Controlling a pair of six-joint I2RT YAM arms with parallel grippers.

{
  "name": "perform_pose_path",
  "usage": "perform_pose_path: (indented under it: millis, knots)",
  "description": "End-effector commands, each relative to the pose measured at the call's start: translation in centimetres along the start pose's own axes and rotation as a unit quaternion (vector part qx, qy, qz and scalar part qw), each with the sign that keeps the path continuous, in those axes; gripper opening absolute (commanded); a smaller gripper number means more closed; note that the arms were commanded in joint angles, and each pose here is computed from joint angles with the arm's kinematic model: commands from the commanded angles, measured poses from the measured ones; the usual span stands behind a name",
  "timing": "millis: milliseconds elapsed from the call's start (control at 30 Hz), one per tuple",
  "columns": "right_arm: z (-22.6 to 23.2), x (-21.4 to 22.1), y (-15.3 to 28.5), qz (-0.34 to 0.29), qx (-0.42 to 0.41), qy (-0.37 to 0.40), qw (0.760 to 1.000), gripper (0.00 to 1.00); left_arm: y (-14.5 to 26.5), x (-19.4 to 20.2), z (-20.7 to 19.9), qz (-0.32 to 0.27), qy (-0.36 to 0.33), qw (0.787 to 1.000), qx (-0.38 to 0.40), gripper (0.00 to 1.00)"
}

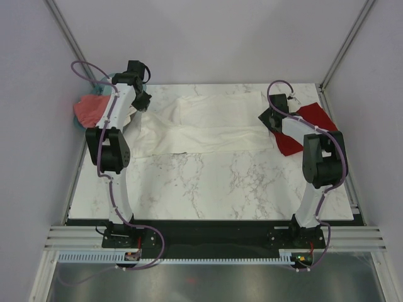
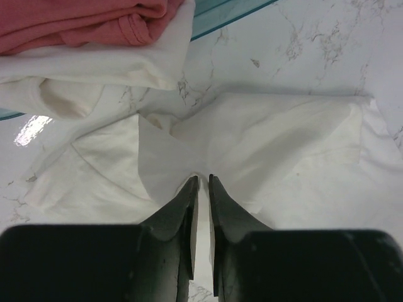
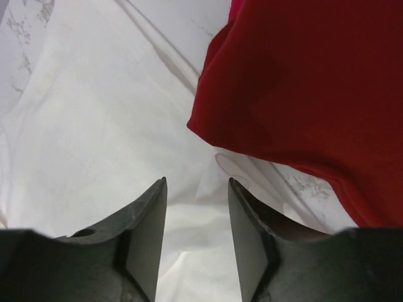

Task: Fold and stack the t-shirts
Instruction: Fold the tshirt

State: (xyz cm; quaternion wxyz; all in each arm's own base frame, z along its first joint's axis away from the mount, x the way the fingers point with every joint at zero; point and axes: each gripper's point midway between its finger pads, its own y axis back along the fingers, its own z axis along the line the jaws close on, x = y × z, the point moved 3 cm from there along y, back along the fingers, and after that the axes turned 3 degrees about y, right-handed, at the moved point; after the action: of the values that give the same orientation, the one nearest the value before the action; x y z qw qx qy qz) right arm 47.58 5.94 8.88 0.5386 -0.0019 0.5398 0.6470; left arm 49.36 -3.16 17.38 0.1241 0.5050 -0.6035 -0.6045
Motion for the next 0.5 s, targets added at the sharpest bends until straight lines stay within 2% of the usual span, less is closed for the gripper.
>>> perform_pose_path:
  millis: [0,100,133,200,333,433,467]
  knots:
    - [1.7,-1.7,0.9,-0.022,-0.035,0.003,0.999,0.55,2.8,-1.1,-1.5,-0.012,-0.005,0.999,0.042,0.2]
    - [1.5,-2.0,2.7,-0.029,-0.047,0.01,0.998,0.62,4.0,-0.7,-0.7,-0.008,-0.012,0.999,0.045,0.36]
    - [1.3,-2.1,3.2,-0.031,-0.05,0.015,0.998,0.62,5.5,-1.0,-0.7,-0.013,-0.014,0.998,0.06,0.39]
    - [0.6,-1.8,4.4,-0.028,-0.056,0.02,0.998,0.62,6.0,-0.2,0.3,-0.002,-0.025,0.998,0.058,0.48]
    - [-2.1,0.3,5.9,-0.011,-0.049,0.028,0.998,0.62,9.2,0.7,1.6,0.002,-0.038,0.995,0.087,0.55]
    - [-3.0,0.8,7.2,-0.015,-0.063,0.026,0.998,0.63,9.6,1.9,3.1,0.016,-0.048,0.995,0.086,0.62]
    - [-4.0,1.8,7.3,-0.006,-0.056,0.03,0.998,0.63,10.3,2.5,3.7,0.022,-0.053,0.993,0.099,0.7]
